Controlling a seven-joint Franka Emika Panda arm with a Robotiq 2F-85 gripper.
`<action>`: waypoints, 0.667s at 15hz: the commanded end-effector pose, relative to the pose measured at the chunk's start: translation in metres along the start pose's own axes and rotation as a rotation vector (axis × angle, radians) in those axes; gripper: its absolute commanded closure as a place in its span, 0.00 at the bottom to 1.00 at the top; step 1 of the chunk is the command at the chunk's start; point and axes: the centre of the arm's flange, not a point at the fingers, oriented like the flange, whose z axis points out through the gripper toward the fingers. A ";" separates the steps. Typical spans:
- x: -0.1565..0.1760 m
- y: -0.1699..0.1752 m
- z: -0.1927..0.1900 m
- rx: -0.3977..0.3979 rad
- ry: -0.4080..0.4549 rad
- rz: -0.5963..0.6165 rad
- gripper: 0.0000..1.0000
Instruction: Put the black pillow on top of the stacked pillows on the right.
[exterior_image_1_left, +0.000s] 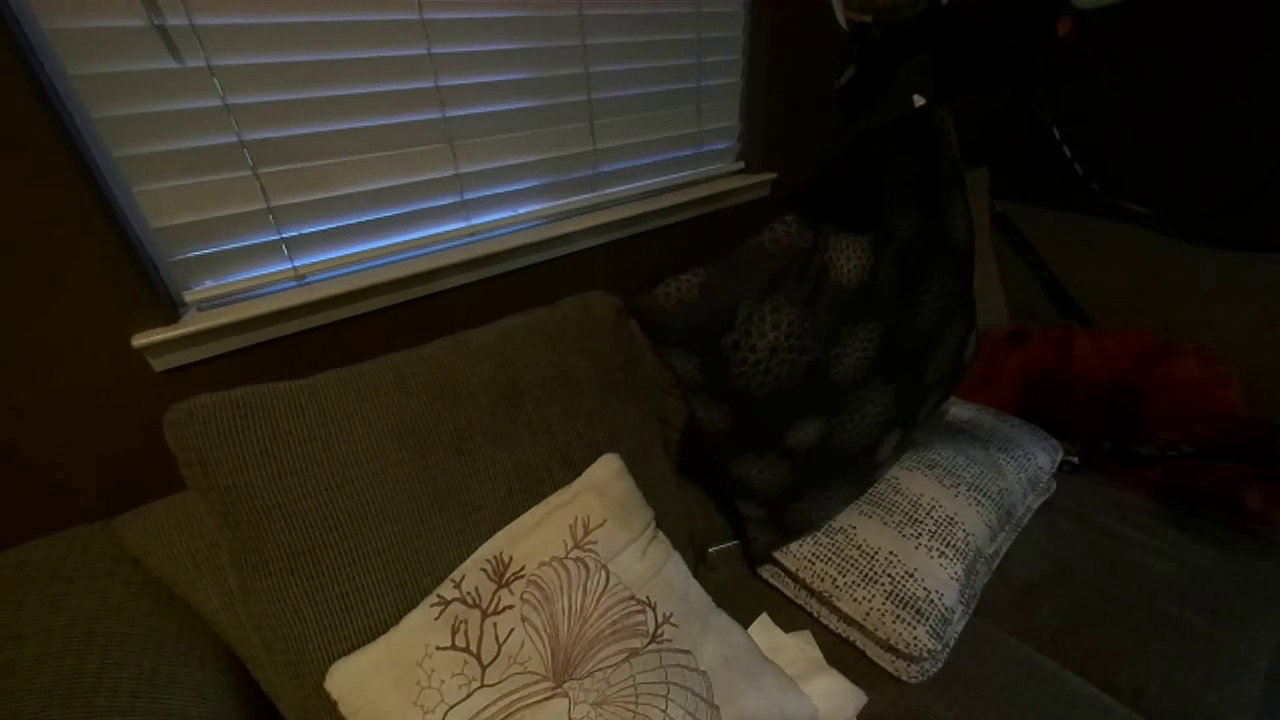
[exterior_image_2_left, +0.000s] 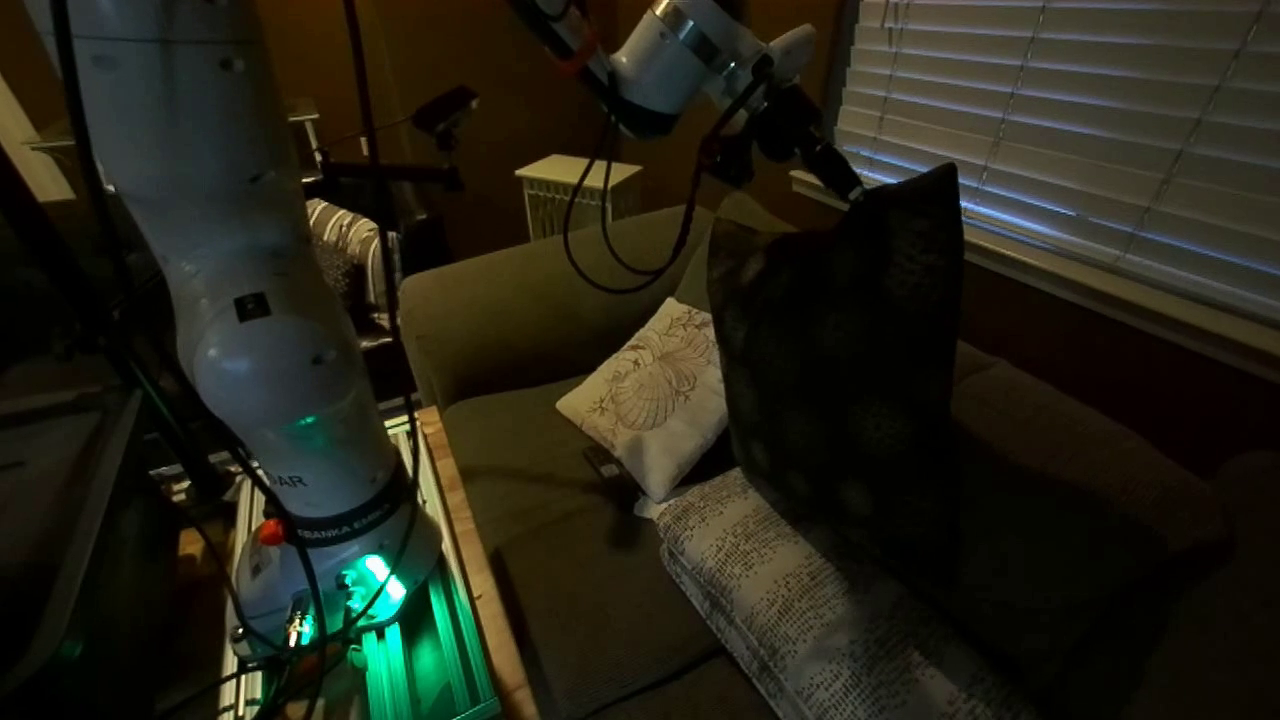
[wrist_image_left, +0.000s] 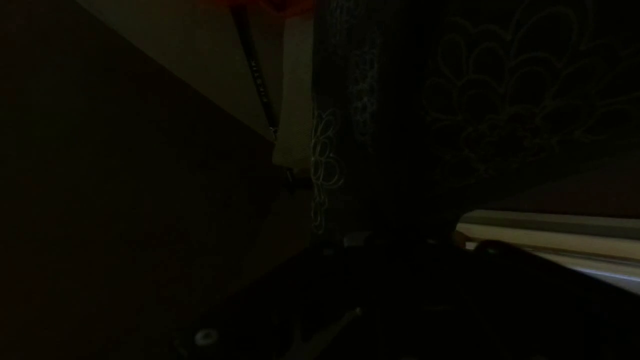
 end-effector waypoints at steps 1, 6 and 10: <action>0.025 0.043 -0.002 -0.013 0.073 0.066 0.99; 0.017 0.027 0.013 -0.026 -0.005 0.059 0.94; 0.016 0.028 0.015 -0.057 0.005 0.079 0.99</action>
